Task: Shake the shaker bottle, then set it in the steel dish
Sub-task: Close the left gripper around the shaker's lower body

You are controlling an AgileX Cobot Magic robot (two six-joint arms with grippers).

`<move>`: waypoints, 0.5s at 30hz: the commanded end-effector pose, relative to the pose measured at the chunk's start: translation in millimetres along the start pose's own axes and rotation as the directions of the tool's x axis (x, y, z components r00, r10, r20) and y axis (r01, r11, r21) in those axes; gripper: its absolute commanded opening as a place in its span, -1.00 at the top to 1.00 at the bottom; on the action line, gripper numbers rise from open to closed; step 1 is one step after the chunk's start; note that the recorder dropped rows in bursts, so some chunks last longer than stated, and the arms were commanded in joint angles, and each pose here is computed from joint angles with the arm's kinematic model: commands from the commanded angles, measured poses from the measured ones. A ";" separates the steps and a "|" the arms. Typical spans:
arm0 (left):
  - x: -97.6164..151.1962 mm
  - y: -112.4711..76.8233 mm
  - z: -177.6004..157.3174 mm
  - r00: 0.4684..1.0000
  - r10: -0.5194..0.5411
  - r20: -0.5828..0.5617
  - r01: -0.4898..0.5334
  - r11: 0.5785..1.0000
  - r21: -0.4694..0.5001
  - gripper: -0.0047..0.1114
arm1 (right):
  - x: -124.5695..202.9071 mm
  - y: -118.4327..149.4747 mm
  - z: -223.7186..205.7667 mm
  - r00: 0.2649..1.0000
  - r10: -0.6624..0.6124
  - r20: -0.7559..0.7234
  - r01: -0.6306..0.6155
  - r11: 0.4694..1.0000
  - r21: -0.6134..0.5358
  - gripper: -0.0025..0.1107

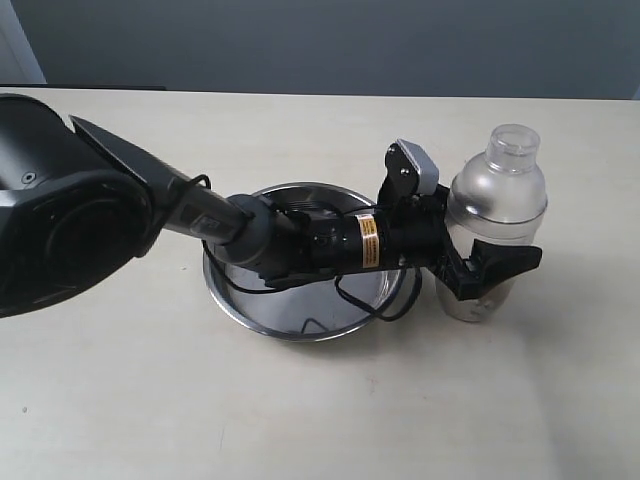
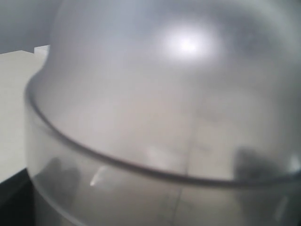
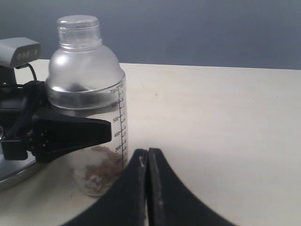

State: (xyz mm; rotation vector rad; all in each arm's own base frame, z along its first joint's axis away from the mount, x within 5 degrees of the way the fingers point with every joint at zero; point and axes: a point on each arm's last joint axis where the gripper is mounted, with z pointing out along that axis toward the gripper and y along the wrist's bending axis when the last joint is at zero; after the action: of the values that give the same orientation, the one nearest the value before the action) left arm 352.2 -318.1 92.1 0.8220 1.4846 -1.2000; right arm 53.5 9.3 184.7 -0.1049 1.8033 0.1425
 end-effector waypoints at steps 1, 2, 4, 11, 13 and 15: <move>0.0 0.1 1.7 1.000 -0.017 -0.002 0.017 1.000 -0.010 0.76 | -1.0 0.1 -0.2 1.000 -0.003 0.016 0.003 1.000 -0.003 0.97; -0.8 -0.8 1.7 1.000 -0.016 0.007 0.016 1.000 -0.001 0.78 | -1.0 0.1 -0.2 1.000 -0.003 0.016 0.003 1.000 -0.003 0.97; -1.9 -1.7 1.7 1.000 -0.016 0.018 0.016 1.000 0.009 0.82 | -1.0 0.1 -0.2 1.000 -0.003 0.016 0.003 1.000 -0.003 0.97; -5.6 -5.0 1.4 0.998 -0.026 0.059 0.023 0.999 0.047 0.89 | -1.0 0.1 -0.2 1.000 -0.003 0.016 0.003 1.000 -0.003 0.97; -5.6 -5.0 1.4 0.998 -0.039 0.058 0.036 0.998 0.048 0.89 | -1.0 0.1 -0.2 1.000 -0.003 0.016 0.003 1.000 -0.003 0.97; -5.7 -4.9 1.4 0.997 -0.040 0.059 0.037 0.998 0.046 0.89 | -1.0 0.1 -0.2 1.000 -0.003 0.016 0.003 1.000 -0.003 0.97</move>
State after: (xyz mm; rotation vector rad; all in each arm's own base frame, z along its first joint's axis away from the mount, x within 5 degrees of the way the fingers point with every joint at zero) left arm 351.2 -318.3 92.8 0.8062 1.4799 -1.2337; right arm 53.5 9.3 184.7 -0.1049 1.8033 0.1425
